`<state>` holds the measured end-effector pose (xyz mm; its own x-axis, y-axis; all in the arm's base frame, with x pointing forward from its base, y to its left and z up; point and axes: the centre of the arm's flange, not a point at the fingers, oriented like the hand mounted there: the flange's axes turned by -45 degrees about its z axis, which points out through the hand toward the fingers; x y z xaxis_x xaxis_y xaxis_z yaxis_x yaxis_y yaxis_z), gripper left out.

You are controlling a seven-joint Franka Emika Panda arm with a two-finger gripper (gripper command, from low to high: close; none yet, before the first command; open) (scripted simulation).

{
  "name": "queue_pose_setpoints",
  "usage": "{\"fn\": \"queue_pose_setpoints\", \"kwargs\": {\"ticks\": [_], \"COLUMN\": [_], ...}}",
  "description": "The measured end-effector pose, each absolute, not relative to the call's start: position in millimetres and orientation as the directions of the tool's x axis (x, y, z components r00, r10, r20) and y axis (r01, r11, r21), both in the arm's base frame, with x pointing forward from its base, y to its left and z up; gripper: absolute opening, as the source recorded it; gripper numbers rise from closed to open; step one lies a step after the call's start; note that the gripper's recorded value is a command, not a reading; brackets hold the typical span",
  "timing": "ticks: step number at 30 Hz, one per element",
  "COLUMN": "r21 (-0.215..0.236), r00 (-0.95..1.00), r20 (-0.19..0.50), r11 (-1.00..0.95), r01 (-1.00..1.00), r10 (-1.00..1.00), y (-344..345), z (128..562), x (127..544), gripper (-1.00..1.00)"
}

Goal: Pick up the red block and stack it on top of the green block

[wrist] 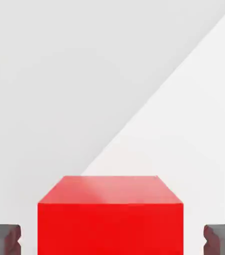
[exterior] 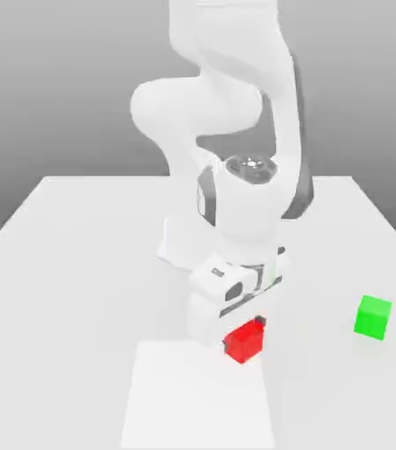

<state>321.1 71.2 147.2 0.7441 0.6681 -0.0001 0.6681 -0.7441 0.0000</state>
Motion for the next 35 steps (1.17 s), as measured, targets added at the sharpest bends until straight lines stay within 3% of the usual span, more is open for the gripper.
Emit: {"fn": "queue_pose_setpoints", "kwargs": {"ticks": [4,12,19,25,31,32,35], "r21": [0.0,0.0,0.003,0.0,0.001,0.0,0.0], "r00": [0.744,0.741,0.472,0.144,0.098,0.098,0.098], "r20": [-0.001,-0.001,-0.003,-0.001,-0.002,-0.001,-0.001], "r11": [-0.744,-0.741,-0.472,-0.144,-0.098,-0.098,-0.098], "r01": [0.668,0.671,0.882,0.99,0.995,0.995,0.995], "r10": [0.668,0.671,0.882,0.99,0.995,0.995,0.995], "y": [71.2,72.4,184.0,296.1,311.8,311.5,311.5], "z": [145.8,203.7,226.3,243.7,192.3,184.7,184.7], "x": [320.8,320.9,312.0,259.4,250.8,250.3,250.3], "gripper": [-1.0,-1.0,-1.0,-1.0,-1.0,1.0,1.0]}}
